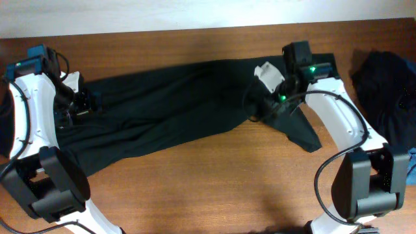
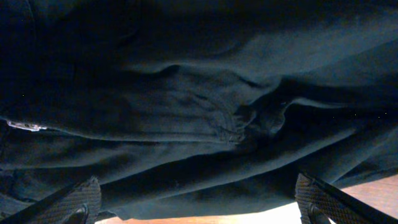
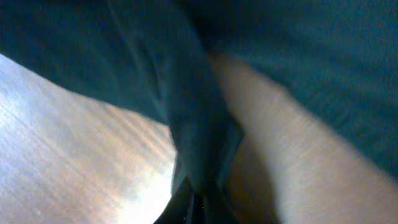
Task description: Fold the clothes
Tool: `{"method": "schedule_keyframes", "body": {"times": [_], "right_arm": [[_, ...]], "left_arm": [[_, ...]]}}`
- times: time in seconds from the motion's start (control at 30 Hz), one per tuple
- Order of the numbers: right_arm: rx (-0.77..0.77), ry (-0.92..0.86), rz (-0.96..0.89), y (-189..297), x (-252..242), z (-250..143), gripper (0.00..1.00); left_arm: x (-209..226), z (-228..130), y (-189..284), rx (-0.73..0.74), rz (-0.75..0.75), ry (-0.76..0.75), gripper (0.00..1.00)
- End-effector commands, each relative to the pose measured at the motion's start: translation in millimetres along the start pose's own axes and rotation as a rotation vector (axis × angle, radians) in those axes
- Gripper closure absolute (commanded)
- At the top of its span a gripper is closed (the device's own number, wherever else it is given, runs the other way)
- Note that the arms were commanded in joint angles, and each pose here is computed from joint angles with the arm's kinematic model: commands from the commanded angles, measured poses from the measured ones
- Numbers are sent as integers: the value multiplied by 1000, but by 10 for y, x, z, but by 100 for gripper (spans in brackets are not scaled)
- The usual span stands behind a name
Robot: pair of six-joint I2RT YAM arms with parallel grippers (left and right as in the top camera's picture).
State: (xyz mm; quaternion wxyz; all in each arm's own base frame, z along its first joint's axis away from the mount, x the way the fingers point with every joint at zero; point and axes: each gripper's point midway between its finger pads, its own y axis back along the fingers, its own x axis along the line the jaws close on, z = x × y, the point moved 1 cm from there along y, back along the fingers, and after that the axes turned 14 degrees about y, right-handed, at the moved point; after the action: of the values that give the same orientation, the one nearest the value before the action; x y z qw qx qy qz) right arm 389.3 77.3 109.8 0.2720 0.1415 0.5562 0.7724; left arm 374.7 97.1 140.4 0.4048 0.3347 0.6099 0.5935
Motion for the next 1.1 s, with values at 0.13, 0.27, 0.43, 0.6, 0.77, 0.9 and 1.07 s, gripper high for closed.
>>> {"method": "schedule_keyframes", "body": {"times": [0.13,0.27,0.43,0.6,0.77,0.9,1.07], "right_arm": [[132,-60,-73,-80,342,-117,96],[214,-91,-192,-26,406,-212,96],[295,-143,-206,-191,633,-456,96],[340,-181,-193,-489,858,-797,96],[338,-194,-246,-487,781,-812,90],[282,-215,-280,-347,660,-610,41],[212,-274,-317,32,504,-345,8]], "left_arm": [[-12,40,109,-46,-4,-23,1],[-17,66,110,-56,-7,-24,1],[-30,98,112,-70,-13,-25,1],[-31,108,113,-74,-14,-26,1],[-31,108,113,-74,-14,-26,1],[-32,106,113,-74,-13,-26,1],[-30,104,112,-73,-13,-26,1]]}}
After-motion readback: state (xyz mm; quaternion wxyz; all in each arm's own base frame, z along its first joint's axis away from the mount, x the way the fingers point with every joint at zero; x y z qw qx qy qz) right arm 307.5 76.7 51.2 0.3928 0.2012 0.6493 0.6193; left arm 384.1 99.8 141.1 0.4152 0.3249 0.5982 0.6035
